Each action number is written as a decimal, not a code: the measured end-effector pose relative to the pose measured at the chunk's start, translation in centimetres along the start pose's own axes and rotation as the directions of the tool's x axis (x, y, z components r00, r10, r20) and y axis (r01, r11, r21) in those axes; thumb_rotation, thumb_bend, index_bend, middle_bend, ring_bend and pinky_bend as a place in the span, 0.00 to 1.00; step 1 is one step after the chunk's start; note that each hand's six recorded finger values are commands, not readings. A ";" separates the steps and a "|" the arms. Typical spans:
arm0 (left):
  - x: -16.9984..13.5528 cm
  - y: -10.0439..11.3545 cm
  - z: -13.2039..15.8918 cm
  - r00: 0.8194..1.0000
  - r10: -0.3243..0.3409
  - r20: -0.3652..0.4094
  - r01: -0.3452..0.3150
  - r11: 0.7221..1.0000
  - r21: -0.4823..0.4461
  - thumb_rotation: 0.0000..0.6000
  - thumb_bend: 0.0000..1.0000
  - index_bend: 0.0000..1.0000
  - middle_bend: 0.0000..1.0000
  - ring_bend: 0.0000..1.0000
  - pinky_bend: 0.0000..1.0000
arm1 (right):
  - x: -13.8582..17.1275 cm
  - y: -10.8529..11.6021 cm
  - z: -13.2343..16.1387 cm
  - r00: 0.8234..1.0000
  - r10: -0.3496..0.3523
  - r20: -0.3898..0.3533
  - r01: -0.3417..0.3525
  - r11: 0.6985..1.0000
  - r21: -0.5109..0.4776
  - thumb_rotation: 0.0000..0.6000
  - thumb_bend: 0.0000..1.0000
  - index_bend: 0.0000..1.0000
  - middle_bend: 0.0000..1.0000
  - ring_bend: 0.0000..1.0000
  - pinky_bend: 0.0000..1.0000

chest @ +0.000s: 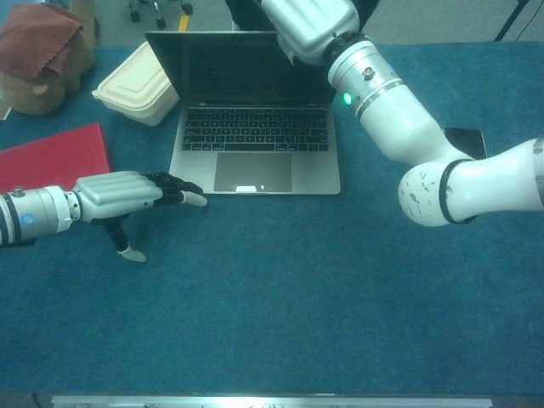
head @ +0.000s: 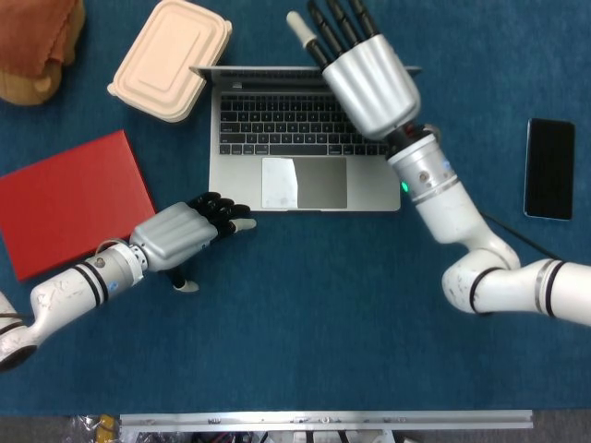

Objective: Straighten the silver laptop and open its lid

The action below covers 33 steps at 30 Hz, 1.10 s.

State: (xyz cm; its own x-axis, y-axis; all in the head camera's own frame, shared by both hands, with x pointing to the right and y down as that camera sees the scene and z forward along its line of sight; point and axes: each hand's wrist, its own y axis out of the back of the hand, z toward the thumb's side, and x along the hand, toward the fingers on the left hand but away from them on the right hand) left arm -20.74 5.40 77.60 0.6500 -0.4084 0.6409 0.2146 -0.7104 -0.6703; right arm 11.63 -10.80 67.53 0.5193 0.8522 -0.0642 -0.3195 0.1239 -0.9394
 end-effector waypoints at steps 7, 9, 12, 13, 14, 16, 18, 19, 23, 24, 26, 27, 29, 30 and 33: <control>0.0 0.0 -0.1 1.000 0.001 -0.006 -0.001 1.000 0.000 1.00 0.14 0.03 0.00 0.00 0.00 | -1.1 -0.4 -1.8 0.999 0.009 0.045 -0.010 1.000 0.027 1.00 0.47 0.00 0.10 0.00 0.04; 0.0 0.0 -0.1 1.000 0.001 -0.007 -0.001 1.000 -0.001 1.00 0.14 0.03 0.00 0.00 0.00 | -1.3 -0.5 -2.2 0.998 0.012 0.057 -0.014 0.999 0.033 1.00 0.47 0.00 0.10 0.00 0.04; 0.0 0.0 -0.1 1.000 0.001 -0.010 -0.001 1.000 -0.002 1.00 0.14 0.03 0.00 0.00 0.00 | -1.6 -0.8 -2.9 0.997 0.018 0.077 -0.021 0.999 0.041 1.00 0.47 0.00 0.10 0.00 0.04; 0.0 0.0 -0.1 1.000 0.001 -0.010 -0.001 1.000 -0.001 1.00 0.14 0.03 0.00 0.00 0.00 | -1.7 -0.8 -3.1 0.996 0.019 0.084 -0.023 0.999 0.047 1.00 0.47 0.00 0.10 0.00 0.04; 0.0 0.0 -0.1 1.000 0.002 -0.010 -0.002 1.000 -0.001 1.00 0.14 0.03 0.00 0.00 0.00 | -1.8 -0.9 -3.3 0.996 0.020 0.089 -0.024 0.998 0.050 1.00 0.47 0.00 0.10 0.00 0.04; 0.0 0.0 -0.2 1.000 0.003 -0.011 -0.003 1.000 0.000 1.00 0.14 0.03 0.00 0.00 0.00 | -2.0 -1.1 -3.7 0.995 0.022 0.101 -0.028 0.998 0.056 1.00 0.47 0.00 0.10 0.00 0.04; 0.0 0.0 -0.2 1.000 0.003 -0.012 -0.003 1.000 -0.001 1.00 0.14 0.03 0.00 0.00 0.00 | -2.2 -1.2 -4.0 0.994 0.025 0.110 -0.032 0.998 0.061 1.00 0.47 0.00 0.10 0.00 0.04; 0.0 0.0 -0.2 1.000 0.003 -0.012 -0.003 1.000 0.000 1.00 0.14 0.03 0.00 0.00 0.00 | -2.3 -1.3 -4.2 0.993 0.027 0.114 -0.034 0.997 0.063 1.00 0.47 0.00 0.10 0.00 0.04; 0.0 0.0 -0.2 1.000 0.002 -0.012 -0.002 1.000 0.001 1.00 0.14 0.03 0.00 0.00 0.00 | -2.4 -1.6 -4.5 0.992 0.032 0.122 -0.039 0.997 0.062 1.00 0.46 0.00 0.10 0.00 0.04; 0.0 0.0 -0.2 1.000 0.002 -0.013 -0.002 1.000 0.002 1.00 0.14 0.03 0.00 0.00 0.00 | -2.4 -1.7 -4.5 0.992 0.032 0.121 -0.040 0.997 0.063 1.00 0.46 0.00 0.10 0.00 0.04; 0.0 0.0 -0.2 1.000 0.003 -0.013 -0.003 1.000 0.002 1.00 0.14 0.03 0.00 0.00 0.00 | -2.5 -1.8 -4.5 0.992 0.033 0.120 -0.040 0.997 0.063 1.00 0.46 0.00 0.10 0.00 0.04; 0.0 0.0 -0.2 1.000 0.003 -0.014 -0.003 1.000 0.001 1.00 0.14 0.03 0.00 0.00 0.00 | -2.5 -1.8 -4.5 0.992 0.033 0.120 -0.040 0.997 0.063 1.00 0.46 0.00 0.10 0.00 0.04; -0.1 0.1 -0.2 1.000 0.005 -0.015 -0.005 1.000 0.002 1.00 0.14 0.03 0.00 0.00 0.00 | -2.5 -1.8 -4.4 0.993 0.031 0.118 -0.037 0.998 0.056 1.00 0.46 0.00 0.10 0.00 0.04; -0.1 0.1 -0.2 1.000 0.006 -0.016 -0.006 1.000 0.002 1.00 0.14 0.03 0.00 0.00 0.00 | -2.5 -1.7 -4.3 0.993 0.028 0.115 -0.034 0.998 0.051 1.00 0.46 0.00 0.10 0.00 0.04; -0.2 0.2 -0.3 1.000 0.010 -0.019 -0.009 1.000 0.005 1.00 0.14 0.03 0.00 0.00 0.00 | -2.4 -1.3 -3.8 0.995 0.012 0.099 -0.016 0.999 0.038 1.00 0.46 0.00 0.10 0.00 0.04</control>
State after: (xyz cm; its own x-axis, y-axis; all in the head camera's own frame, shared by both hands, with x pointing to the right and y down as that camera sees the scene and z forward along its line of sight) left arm -21.06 5.18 77.50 0.6383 -0.4258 0.6413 0.2120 -0.7037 -0.6782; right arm 13.79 -14.97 67.59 0.4345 0.8997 -0.0420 -0.3573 0.1293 -0.9250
